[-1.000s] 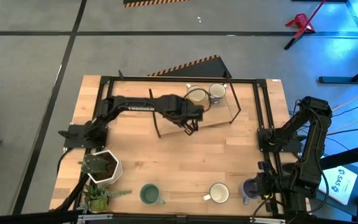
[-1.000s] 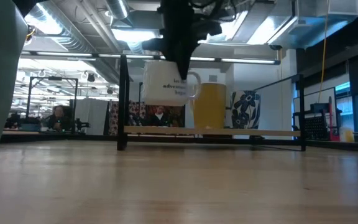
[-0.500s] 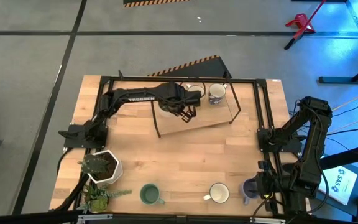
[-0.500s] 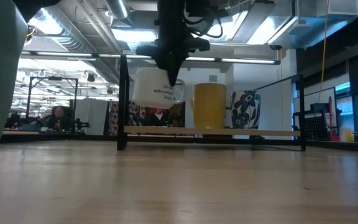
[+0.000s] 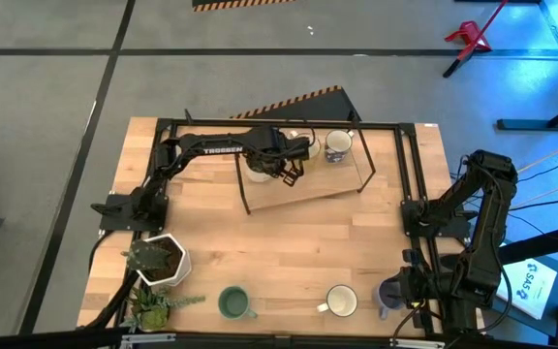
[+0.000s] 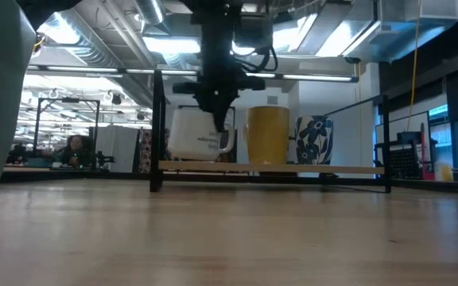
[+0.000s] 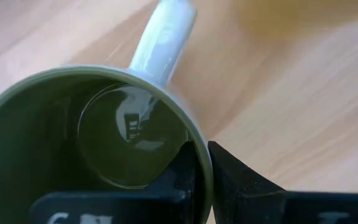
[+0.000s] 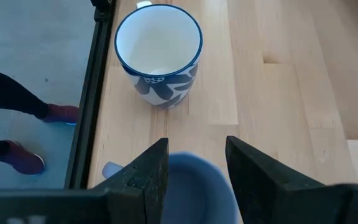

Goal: Place coffee mugs
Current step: Put the white mug on the shelf

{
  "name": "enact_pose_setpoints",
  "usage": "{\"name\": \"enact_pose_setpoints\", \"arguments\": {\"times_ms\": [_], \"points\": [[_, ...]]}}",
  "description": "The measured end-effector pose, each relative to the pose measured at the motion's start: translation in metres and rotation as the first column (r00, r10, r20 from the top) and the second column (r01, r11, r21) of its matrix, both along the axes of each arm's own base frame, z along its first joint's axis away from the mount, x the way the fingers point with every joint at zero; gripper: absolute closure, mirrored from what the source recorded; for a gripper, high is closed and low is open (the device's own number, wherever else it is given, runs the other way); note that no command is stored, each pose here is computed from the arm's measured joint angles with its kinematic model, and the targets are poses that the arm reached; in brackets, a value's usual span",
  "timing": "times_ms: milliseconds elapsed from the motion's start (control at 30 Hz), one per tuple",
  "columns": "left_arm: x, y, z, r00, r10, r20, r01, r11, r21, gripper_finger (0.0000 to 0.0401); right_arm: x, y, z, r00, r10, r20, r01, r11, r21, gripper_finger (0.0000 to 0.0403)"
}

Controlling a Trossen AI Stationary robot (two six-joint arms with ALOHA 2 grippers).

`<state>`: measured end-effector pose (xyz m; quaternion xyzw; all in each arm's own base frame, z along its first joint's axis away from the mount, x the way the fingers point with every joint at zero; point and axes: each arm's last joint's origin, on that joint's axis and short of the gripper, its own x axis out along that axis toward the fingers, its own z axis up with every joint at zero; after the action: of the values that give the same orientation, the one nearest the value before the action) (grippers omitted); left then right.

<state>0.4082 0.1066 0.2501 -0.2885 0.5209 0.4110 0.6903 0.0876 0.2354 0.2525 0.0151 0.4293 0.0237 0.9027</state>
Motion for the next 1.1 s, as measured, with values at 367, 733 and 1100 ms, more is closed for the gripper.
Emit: {"name": "enact_pose_setpoints", "arguments": {"times_ms": [367, 733, 1100], "points": [[-0.008, 0.017, 0.011, 0.999, 0.019, 0.041, -0.02, 1.0, 0.009, 0.0385, 0.0, -0.001, 0.0, 1.0, -0.005, -0.003, 0.005, 1.0, -0.01, 0.0253], [-0.015, 0.014, -0.011, 1.0, 0.006, 0.008, -0.005, 0.999, -0.045, 0.0385, -0.001, -0.004, -0.001, 0.999, -0.032, -0.005, 0.032, 0.999, -0.021, 0.0253], [-0.022, 0.013, -0.004, 0.999, 0.025, 0.031, -0.026, 0.999, 0.028, 0.0347, -0.001, -0.004, -0.001, 0.999, -0.034, 0.0, 0.034, 0.999, -0.028, 0.0253]]}}
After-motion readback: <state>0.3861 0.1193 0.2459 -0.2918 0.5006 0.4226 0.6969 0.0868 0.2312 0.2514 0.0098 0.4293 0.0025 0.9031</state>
